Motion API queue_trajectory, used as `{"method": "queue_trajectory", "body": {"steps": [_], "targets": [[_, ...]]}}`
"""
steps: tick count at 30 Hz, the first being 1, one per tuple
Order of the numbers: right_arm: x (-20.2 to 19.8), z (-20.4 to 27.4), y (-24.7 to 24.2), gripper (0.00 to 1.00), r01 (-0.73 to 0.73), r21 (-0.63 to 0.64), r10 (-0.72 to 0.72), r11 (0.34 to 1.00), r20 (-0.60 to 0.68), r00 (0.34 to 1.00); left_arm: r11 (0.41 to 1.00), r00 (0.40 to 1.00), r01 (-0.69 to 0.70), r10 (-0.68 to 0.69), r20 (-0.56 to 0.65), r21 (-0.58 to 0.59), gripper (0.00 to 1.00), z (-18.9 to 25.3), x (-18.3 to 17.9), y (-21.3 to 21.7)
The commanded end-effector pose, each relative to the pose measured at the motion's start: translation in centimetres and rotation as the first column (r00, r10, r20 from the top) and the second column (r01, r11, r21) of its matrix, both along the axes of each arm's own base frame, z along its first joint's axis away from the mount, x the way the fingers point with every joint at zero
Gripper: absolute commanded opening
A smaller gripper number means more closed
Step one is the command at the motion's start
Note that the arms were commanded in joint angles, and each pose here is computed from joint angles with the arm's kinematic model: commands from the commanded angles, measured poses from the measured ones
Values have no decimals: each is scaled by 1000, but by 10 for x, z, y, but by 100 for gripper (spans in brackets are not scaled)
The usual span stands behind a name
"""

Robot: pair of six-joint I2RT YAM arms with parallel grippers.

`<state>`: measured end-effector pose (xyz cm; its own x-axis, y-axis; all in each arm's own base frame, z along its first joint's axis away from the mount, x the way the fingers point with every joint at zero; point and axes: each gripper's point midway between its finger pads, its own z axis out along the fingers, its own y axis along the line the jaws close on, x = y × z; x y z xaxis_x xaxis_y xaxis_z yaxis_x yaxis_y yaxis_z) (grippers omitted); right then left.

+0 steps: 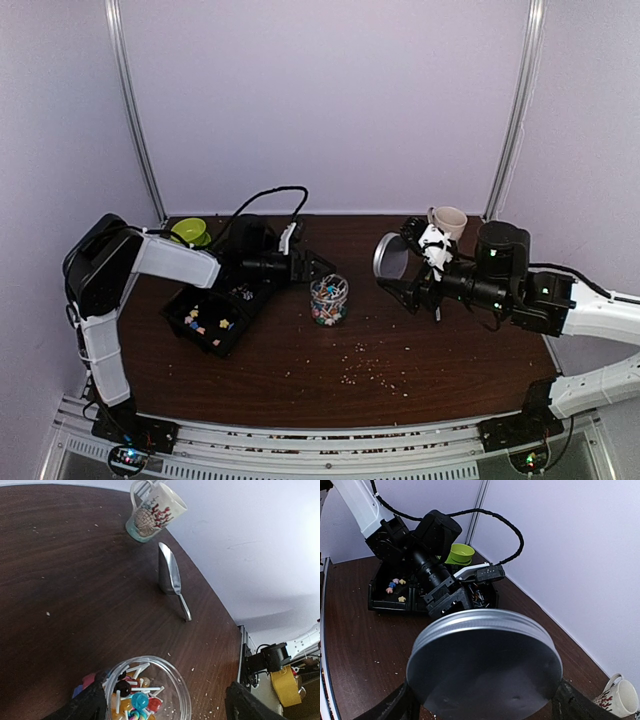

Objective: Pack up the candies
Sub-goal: Move to the center of the board.

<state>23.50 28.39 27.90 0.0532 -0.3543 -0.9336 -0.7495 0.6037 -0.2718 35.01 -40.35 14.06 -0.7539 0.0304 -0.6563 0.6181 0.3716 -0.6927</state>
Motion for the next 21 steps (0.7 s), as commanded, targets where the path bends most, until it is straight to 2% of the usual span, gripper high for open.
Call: {"method": "queue_trajectory", "body": {"steps": [1,9,13,15,21], "targets": [[4,15,-4,85,25,-1,-25,1000,9,1000,994,995,103,-104,-2,-41,85,3,-28,-30],[-3,6,-11,85,20,-51,-22,998,-41,999,979,984,177,-175,27,-102,85,13,-64,-56],[-7,-1,-14,85,11,-85,-17,996,-74,997,986,995,101,-96,38,-131,89,15,-48,-36],[-10,-7,-14,85,-1,-109,-10,994,-97,995,987,997,69,-62,52,-145,97,19,-40,-24],[-13,-23,-8,86,-46,-188,11,981,-179,984,998,993,34,-26,117,-61,98,16,-35,-6]]}}
